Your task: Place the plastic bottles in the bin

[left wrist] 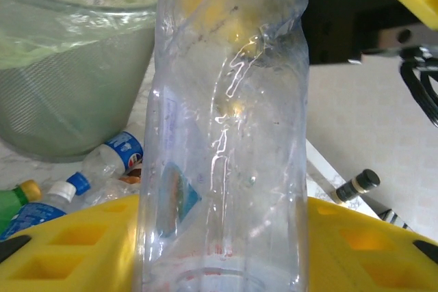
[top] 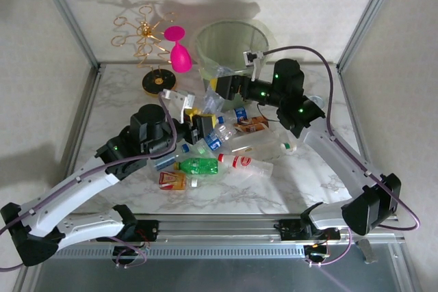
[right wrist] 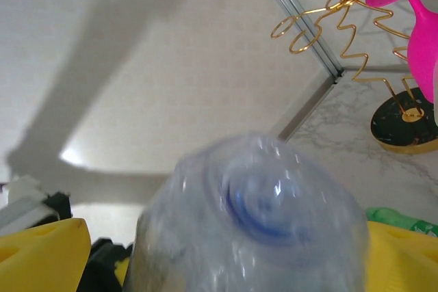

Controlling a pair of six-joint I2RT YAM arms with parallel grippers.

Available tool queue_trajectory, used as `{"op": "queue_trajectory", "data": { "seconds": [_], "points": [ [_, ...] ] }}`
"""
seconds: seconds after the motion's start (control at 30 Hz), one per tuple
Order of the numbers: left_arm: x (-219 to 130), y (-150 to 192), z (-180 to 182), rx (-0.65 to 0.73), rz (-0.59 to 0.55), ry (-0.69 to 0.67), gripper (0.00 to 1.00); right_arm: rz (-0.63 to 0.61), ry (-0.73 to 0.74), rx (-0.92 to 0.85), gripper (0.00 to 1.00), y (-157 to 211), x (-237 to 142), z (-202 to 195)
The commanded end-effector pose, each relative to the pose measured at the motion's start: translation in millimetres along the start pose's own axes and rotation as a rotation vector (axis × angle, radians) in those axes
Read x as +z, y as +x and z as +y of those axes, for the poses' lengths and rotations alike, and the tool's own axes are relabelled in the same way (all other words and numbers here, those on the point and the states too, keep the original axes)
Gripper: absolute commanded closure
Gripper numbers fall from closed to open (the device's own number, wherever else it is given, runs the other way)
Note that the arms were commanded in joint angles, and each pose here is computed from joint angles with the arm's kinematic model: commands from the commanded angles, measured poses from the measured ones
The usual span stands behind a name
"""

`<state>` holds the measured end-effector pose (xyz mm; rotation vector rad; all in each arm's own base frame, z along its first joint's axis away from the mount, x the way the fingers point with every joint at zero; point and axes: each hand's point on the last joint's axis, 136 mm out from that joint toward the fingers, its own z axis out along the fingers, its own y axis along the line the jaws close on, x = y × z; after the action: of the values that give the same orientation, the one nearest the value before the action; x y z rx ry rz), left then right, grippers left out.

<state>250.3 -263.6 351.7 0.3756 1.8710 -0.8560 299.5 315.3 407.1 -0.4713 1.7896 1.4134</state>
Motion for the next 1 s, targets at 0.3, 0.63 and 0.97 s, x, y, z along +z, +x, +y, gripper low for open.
{"op": "queue_trajectory", "data": {
  "seconds": [0.3, 0.63, 0.97],
  "points": [
    [3, -23, -21, 0.066, -0.039, 0.056, 0.47, -0.061, -0.056, 0.026, 0.49, -15, -5, 19],
    [-39, -75, -12, 0.066, -0.272, -0.033, 0.09, -0.175, 0.063, 0.029, 0.51, -61, -18, 2],
    [-45, -61, 38, 0.086, -0.314, -0.282, 0.11, -0.352, 0.254, 0.123, 0.53, -149, -53, -98]
  ]
}}
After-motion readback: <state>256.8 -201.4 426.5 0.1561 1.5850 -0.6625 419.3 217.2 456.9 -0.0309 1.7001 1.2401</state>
